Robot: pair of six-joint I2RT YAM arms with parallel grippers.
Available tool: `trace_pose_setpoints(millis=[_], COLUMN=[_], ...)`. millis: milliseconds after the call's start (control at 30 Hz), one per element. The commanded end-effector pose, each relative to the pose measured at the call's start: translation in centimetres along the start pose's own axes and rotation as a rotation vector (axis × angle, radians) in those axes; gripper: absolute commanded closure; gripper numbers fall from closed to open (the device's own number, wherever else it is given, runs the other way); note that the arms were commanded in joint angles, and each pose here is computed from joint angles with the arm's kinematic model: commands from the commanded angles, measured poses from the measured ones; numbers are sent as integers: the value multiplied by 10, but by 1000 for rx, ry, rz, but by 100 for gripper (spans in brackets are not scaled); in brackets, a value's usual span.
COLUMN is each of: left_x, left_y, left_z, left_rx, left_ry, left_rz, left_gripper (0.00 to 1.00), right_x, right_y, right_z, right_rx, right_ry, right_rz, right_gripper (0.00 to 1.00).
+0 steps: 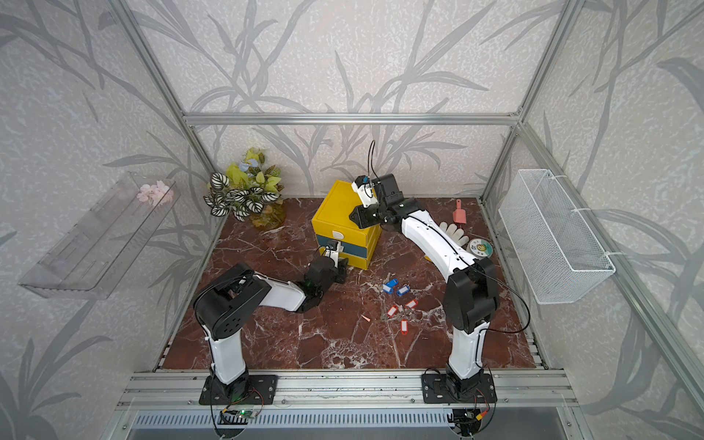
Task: Take the keys out of the drawer
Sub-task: Open the drawer in the storage box.
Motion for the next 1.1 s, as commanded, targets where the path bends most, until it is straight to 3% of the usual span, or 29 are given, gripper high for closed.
trace_pose_setpoints(millis=[0, 233, 533, 1067], left_x=[16, 43, 77, 115], left_y=[-3, 2, 9, 29], left_z=[-3, 5, 17, 35], left_rx=[46, 85, -11, -88], left_ry=[-20, 7, 105, 134], left_rz=[16, 3, -86, -87], left_gripper=[71, 71, 70, 68], right_x=[-3, -2, 0, 3], right_y=[-2, 1, 11, 17], right_z=[32, 32, 28, 35], right_rx=[-76, -74, -44, -30], right_ry=[143, 141, 136, 173], right_rz=[1, -3, -6, 30], right_gripper=[81, 81, 81, 81])
Point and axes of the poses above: each gripper's point midway between its finger pads, its own x axis back along the fingers, its own y axis along the line the jaws close on, z = x × y, the point moved 8 cm from there along x, back along the fingers, and after that the axes turned 12 degrees about x, right-handed, at the moved point
